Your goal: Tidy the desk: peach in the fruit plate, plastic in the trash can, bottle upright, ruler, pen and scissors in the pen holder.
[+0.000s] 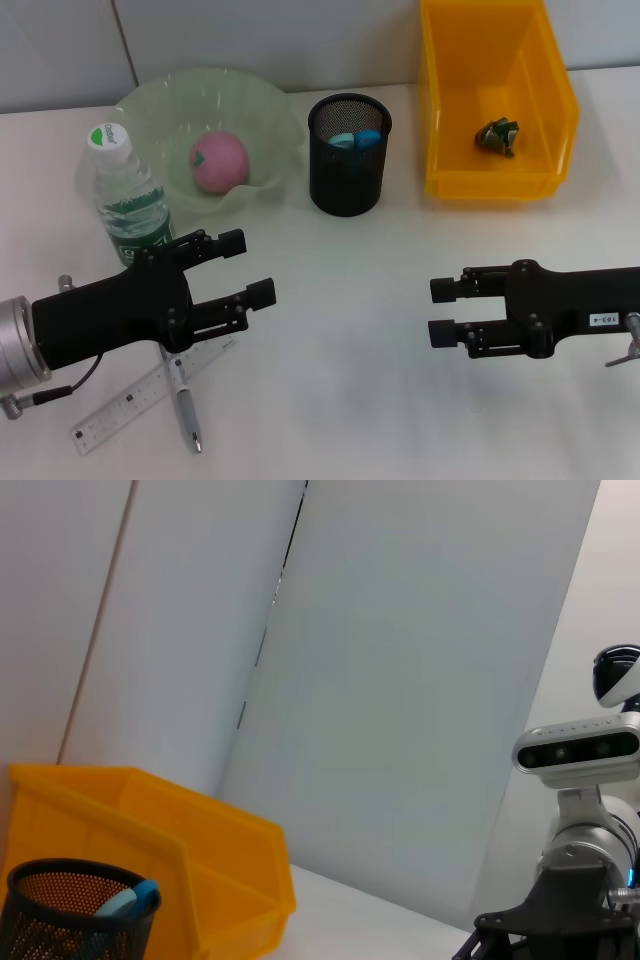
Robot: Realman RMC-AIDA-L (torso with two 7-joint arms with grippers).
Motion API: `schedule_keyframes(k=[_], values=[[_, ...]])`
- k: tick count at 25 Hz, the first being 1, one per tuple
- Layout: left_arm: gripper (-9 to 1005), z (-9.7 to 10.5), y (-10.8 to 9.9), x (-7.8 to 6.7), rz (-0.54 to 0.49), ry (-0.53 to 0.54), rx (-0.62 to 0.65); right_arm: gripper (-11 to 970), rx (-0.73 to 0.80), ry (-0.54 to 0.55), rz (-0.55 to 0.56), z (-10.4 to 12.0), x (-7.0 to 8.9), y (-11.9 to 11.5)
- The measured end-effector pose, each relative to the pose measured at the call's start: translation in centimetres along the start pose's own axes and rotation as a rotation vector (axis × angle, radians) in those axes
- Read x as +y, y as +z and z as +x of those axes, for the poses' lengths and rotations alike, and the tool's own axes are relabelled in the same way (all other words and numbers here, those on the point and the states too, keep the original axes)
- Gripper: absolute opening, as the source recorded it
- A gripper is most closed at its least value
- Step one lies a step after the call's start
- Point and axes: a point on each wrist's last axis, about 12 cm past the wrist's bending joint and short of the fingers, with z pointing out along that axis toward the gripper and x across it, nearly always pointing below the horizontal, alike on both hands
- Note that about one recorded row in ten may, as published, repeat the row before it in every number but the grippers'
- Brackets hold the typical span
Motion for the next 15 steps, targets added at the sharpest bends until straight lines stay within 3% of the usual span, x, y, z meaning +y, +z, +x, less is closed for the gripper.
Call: schedule_keyframes(k=[10,15], values=[[774,-0.1,0.0,0.0,0.009,-0.002,0.008,684,0.001,-0.004,0.000,-0.1,0.0,0.0],[774,-1.8,0.6,0.4,0.059,0.005,0.137,684,0.004,-0.009,0.010,-0.2,-0.2,-0.2]])
